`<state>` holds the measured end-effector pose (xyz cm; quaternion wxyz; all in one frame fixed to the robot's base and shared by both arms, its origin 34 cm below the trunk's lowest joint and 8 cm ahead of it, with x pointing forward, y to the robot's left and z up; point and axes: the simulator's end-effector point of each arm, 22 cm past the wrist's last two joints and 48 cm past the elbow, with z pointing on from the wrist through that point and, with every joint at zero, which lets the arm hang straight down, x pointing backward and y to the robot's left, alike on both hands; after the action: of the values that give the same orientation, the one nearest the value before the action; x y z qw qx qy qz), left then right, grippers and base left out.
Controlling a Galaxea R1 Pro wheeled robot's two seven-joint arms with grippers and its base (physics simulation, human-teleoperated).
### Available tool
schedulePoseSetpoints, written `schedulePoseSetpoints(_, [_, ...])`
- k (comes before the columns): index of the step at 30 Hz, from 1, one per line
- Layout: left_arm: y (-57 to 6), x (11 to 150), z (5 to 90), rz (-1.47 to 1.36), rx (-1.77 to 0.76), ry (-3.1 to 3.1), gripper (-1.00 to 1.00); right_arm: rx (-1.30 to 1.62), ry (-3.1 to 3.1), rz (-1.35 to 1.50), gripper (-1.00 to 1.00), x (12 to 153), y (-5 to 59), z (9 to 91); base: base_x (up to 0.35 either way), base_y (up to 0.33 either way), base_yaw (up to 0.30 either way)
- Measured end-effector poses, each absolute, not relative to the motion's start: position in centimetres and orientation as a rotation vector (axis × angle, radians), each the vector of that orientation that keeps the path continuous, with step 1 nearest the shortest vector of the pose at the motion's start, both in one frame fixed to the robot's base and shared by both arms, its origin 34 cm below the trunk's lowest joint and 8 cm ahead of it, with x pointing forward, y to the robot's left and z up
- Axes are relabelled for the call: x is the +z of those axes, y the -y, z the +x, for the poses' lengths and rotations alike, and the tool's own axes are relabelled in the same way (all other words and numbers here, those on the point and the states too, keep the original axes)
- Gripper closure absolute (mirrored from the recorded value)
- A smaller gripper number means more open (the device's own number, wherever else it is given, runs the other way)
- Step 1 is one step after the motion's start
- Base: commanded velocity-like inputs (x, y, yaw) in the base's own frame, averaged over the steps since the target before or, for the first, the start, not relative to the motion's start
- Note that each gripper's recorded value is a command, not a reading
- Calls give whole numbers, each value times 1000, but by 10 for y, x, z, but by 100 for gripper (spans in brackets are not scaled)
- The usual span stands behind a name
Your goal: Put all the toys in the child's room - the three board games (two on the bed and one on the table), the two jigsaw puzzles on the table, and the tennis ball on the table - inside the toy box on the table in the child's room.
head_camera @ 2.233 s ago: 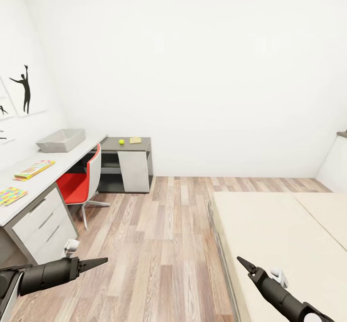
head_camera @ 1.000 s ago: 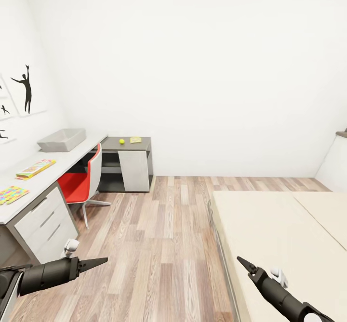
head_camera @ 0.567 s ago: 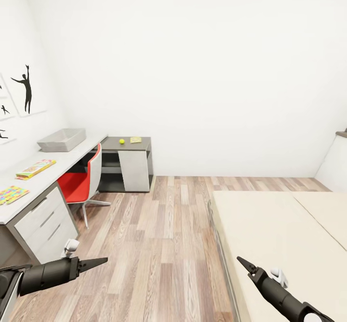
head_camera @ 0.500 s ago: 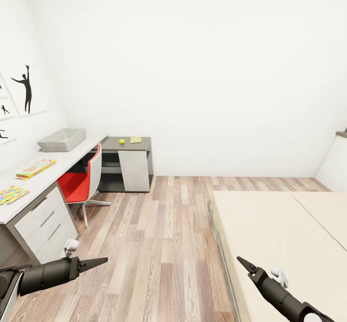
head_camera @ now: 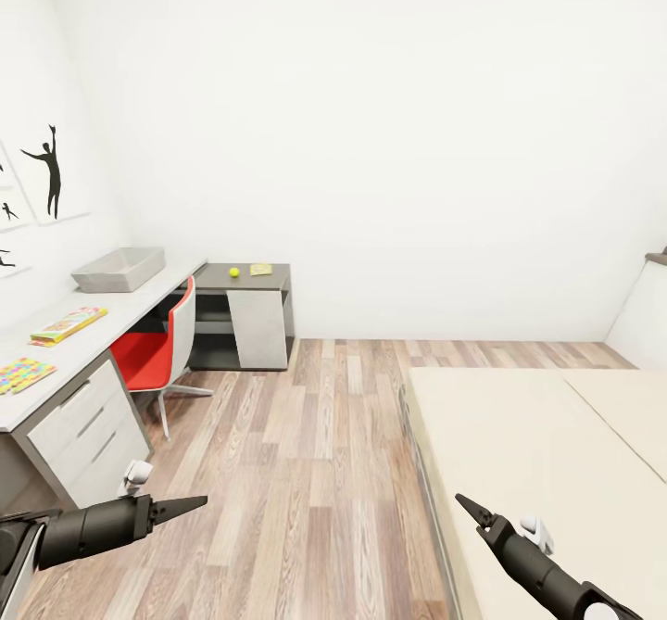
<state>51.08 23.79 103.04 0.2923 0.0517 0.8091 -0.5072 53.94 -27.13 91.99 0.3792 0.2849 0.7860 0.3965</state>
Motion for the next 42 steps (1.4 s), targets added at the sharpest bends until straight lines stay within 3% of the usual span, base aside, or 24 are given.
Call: schedulePoseSetpoints(42, [-223,1021,506,181,-1356,-2197,-100,1011,-2008,728,-100,920,272,539,0,-184,0])
